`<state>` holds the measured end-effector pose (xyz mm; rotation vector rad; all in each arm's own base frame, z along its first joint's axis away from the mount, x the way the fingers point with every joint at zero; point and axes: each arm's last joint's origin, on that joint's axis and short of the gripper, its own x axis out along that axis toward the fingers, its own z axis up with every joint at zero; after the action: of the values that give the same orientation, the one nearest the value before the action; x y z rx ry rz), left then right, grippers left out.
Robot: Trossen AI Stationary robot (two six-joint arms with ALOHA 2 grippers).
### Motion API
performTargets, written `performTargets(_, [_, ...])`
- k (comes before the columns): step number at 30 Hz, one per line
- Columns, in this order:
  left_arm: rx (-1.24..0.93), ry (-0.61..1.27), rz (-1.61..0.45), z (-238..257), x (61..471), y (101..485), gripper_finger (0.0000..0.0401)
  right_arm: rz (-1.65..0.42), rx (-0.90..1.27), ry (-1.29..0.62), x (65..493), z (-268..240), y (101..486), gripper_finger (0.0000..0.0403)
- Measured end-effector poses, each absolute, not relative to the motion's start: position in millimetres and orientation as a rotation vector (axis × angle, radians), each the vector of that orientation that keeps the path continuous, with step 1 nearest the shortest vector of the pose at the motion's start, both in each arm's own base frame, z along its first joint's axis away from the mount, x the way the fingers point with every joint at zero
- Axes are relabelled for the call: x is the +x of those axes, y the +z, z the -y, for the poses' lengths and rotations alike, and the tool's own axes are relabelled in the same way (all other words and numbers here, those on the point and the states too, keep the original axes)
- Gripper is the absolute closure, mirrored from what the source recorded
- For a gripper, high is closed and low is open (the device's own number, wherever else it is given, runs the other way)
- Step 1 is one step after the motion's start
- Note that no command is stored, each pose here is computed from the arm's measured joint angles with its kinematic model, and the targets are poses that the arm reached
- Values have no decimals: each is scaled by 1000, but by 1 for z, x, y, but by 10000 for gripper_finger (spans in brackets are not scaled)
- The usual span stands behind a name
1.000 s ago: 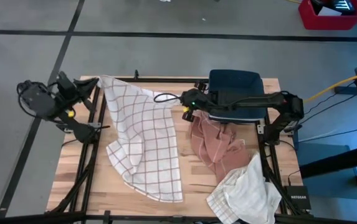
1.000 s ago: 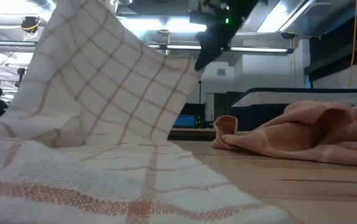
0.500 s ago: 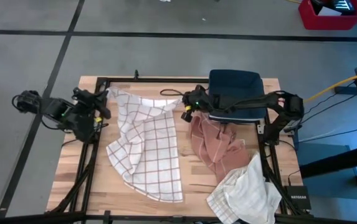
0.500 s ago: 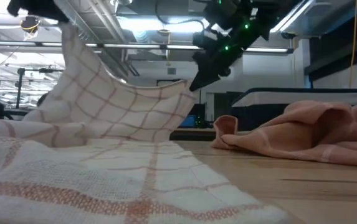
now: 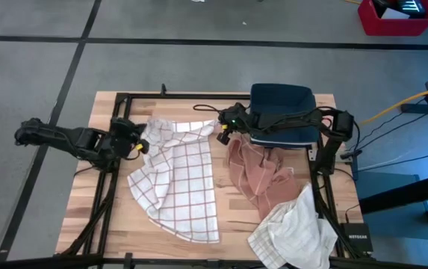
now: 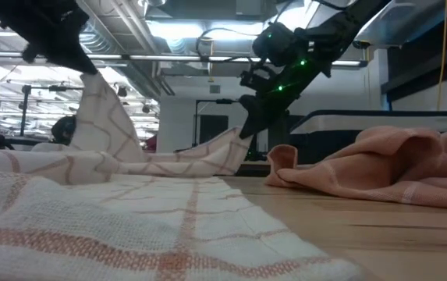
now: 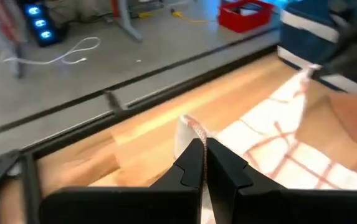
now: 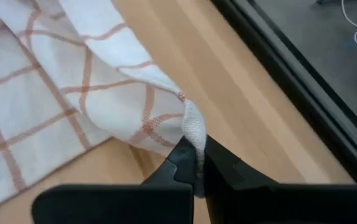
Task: Fold towel
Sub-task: Fold the brown striped towel on the table
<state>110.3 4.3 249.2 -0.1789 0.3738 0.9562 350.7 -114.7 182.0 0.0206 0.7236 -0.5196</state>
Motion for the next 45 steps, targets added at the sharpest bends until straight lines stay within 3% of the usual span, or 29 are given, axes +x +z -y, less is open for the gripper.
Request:
performTargets(16, [-132, 1314, -422, -48, 104, 244, 383, -608, 29, -735, 357, 139, 171, 359])
performTargets(21, [-201, 1200, -457, -54, 108, 246, 313, -657, 50, -721, 361, 142, 178, 301])
performTargets(25, [-332, 1014, -496, -52, 107, 263, 249, -772, 50, -677, 358, 140, 215, 245])
performTargets(28, [-434, 883, -515, -46, 106, 276, 222, -845, 60, -604, 350, 130, 236, 212])
performTargets(34, [-618, 594, -630, -27, 114, 265, 217, -809, 114, -262, 350, 76, 251, 183])
performTargets(40, [-740, 442, -881, 1, 130, 227, 232, -714, 52, 75, 363, -16, 214, 186])
performTargets(45, [-773, 381, -1043, 25, 142, 213, 245, -675, -15, 174, 368, -77, 192, 194])
